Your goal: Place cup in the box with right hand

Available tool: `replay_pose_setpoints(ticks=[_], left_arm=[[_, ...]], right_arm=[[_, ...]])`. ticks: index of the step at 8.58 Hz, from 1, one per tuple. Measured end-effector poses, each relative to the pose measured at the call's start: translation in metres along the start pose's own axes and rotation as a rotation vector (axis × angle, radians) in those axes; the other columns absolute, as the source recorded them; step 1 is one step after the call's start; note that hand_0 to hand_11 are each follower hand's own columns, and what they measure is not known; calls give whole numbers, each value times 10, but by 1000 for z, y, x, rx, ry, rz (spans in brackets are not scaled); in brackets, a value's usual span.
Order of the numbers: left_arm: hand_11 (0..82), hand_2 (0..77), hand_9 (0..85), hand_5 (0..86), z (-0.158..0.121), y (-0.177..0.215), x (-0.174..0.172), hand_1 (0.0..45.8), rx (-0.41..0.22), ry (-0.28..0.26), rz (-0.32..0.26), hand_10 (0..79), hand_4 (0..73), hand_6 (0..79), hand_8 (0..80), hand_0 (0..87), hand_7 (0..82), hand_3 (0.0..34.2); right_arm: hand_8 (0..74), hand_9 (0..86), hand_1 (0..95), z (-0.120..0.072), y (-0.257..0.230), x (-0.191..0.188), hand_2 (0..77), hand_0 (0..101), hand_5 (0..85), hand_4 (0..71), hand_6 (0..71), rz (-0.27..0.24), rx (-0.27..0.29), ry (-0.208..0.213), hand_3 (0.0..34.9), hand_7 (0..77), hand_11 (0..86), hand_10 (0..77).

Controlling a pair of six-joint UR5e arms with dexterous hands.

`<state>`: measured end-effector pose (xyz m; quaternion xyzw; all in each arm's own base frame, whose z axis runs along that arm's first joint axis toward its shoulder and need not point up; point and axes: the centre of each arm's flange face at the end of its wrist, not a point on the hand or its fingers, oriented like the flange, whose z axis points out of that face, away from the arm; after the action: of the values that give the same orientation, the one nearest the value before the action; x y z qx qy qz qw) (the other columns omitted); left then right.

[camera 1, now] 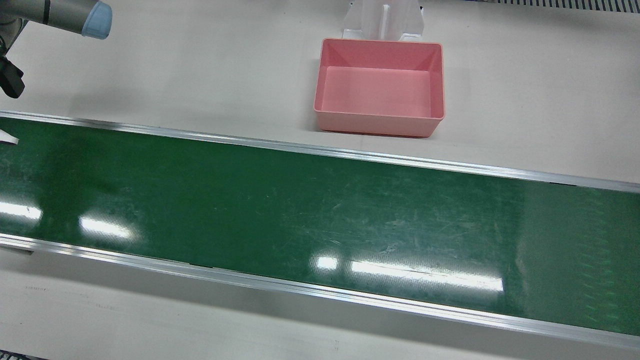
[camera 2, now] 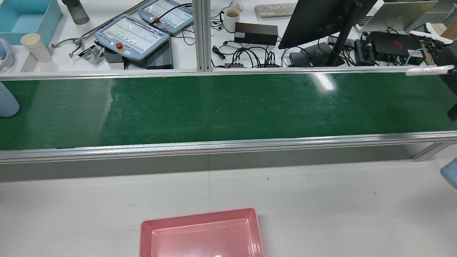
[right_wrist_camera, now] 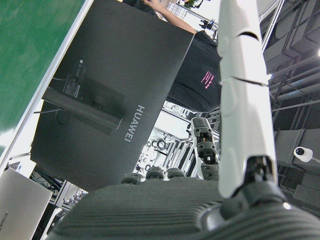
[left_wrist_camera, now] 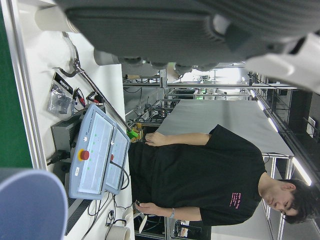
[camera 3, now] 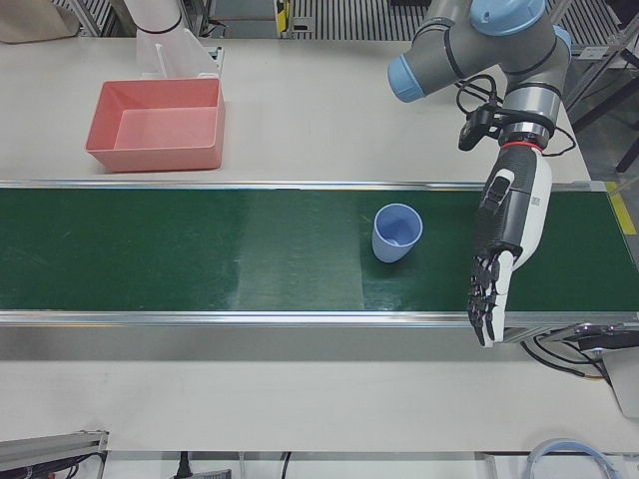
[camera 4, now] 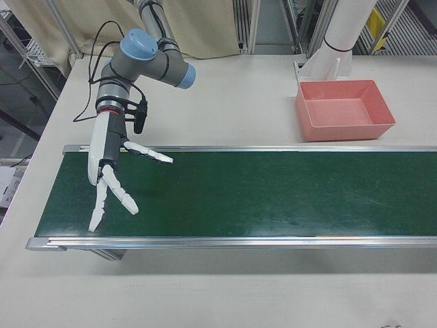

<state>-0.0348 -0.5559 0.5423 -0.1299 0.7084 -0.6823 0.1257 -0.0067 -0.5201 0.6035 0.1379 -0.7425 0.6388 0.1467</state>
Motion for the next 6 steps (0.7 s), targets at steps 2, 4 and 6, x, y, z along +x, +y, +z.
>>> replay_pose_setpoints(ticks=[2, 4, 6], left_arm=[[0, 11, 0, 5, 0, 1, 0, 5, 0, 0, 0, 0, 11, 0, 0, 0, 5, 0], [0, 11, 0, 5, 0, 1, 0, 5, -1, 0, 0, 0, 11, 5, 0, 0, 5, 0], [0, 11, 0, 5, 0, 1, 0, 5, -1, 0, 0, 0, 11, 5, 0, 0, 5, 0]], right_arm=[[38, 5, 300, 17, 9, 10, 49, 615, 93, 0, 11, 12, -19, 8, 0, 11, 11, 5], [38, 5, 175, 22, 7, 16, 82, 485, 49, 0, 11, 36, -16, 14, 0, 11, 11, 5], [38, 11, 202, 22, 14, 16, 33, 505, 71, 0, 5, 64, -28, 15, 24, 11, 11, 5]])
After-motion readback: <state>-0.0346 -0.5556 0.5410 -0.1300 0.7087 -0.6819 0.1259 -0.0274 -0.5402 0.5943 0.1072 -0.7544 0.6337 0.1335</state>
